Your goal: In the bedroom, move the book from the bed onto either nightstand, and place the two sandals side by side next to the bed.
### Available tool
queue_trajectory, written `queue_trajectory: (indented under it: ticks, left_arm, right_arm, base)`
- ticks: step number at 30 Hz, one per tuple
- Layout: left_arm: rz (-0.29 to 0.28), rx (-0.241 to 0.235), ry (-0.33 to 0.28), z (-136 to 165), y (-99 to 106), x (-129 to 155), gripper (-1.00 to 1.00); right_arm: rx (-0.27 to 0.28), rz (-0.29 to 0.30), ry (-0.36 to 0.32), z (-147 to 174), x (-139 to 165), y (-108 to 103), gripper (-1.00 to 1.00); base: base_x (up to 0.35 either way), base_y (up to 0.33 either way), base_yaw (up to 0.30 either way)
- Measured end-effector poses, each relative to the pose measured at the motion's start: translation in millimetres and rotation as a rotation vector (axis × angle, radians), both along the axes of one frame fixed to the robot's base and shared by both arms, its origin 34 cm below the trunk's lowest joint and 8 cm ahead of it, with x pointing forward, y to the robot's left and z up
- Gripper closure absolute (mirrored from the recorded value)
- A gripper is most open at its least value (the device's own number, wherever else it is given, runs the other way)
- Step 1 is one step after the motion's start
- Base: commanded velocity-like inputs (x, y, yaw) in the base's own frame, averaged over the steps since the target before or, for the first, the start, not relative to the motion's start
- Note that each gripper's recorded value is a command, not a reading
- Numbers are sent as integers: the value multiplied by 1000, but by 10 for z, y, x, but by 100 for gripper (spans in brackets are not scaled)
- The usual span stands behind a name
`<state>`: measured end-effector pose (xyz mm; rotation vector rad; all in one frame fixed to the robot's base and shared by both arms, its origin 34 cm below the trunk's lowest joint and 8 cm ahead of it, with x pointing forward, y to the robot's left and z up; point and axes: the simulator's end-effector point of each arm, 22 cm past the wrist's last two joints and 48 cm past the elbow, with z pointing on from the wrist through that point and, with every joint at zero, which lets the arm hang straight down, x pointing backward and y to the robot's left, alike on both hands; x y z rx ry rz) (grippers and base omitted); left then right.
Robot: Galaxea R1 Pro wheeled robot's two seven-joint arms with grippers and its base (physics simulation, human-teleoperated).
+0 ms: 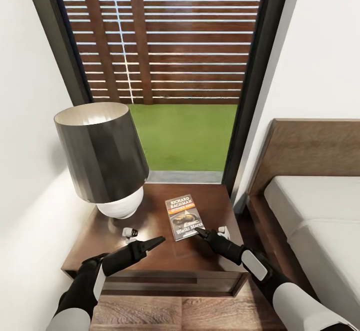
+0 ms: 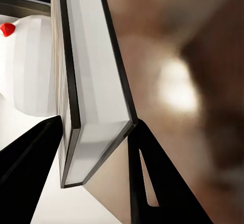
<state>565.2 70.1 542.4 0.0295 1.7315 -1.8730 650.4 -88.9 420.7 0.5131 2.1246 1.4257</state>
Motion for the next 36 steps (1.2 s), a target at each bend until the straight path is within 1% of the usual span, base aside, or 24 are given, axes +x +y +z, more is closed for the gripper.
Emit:
queue_trajectory:
  ticks: [16,17,36]
  left_arm:
    - [0,0,0,0,3,0,-100]
    - [1,0,0,0,2,0,-100]
    - [1,-1,0,2,1,1,-100]
  right_arm:
    - [0,0,0,1,0,1,100]
    - [0,0,0,1,0,0,-100]
    - [2,0,0,3,0,1,-100]
  base:
    - [0,0,0]
    - [0,0,0]
    - [0,0,0]
